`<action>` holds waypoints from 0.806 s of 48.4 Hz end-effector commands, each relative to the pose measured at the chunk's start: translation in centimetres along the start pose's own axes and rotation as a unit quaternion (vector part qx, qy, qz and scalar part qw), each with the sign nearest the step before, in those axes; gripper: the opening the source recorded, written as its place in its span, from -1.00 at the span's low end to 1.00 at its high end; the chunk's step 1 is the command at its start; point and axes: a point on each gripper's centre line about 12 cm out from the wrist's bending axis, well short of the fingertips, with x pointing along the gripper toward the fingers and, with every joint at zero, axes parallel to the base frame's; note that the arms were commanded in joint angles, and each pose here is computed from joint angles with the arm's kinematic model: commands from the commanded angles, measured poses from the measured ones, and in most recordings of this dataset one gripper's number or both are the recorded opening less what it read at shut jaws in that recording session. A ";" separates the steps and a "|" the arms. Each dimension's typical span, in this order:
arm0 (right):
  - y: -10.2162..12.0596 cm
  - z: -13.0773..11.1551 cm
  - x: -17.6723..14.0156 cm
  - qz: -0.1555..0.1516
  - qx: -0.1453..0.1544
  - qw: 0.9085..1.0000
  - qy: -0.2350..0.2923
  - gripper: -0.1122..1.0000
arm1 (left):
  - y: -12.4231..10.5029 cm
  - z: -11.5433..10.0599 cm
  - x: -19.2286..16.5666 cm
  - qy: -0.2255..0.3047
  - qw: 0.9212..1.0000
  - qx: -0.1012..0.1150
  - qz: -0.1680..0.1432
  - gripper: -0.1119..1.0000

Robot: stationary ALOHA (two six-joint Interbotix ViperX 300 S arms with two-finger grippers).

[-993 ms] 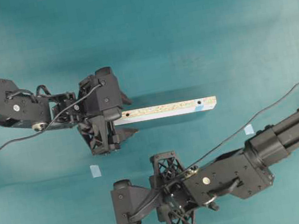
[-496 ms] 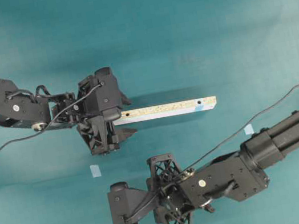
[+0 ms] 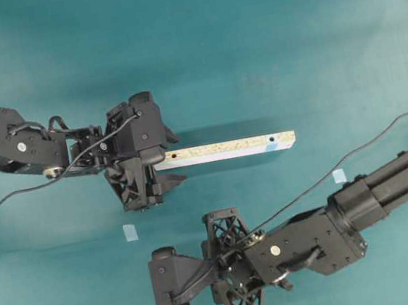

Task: Insert the rod into the hole on the wooden board.
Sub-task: 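Close the right gripper on the wooden peg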

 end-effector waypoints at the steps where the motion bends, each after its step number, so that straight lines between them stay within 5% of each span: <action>1: 0.8 0.9 -1.7 0.012 -0.003 1.000 -0.020 -0.11 | -0.2 0.8 -0.4 -0.013 1.000 -0.004 -0.002 1.00; 21: 0.8 0.7 -1.8 0.007 -0.003 1.000 -0.011 -0.12 | -0.2 0.8 -0.4 -0.012 1.000 -0.005 -0.003 1.00; 31: 0.7 0.5 -2.1 0.001 -0.004 1.000 -0.002 -0.63 | -0.2 0.7 -0.4 -0.011 1.000 -0.005 -0.003 1.00; 39: 0.6 0.4 -2.5 -0.003 -0.005 1.000 0.003 -0.64 | -0.2 0.7 -0.4 -0.011 1.000 -0.005 -0.002 1.00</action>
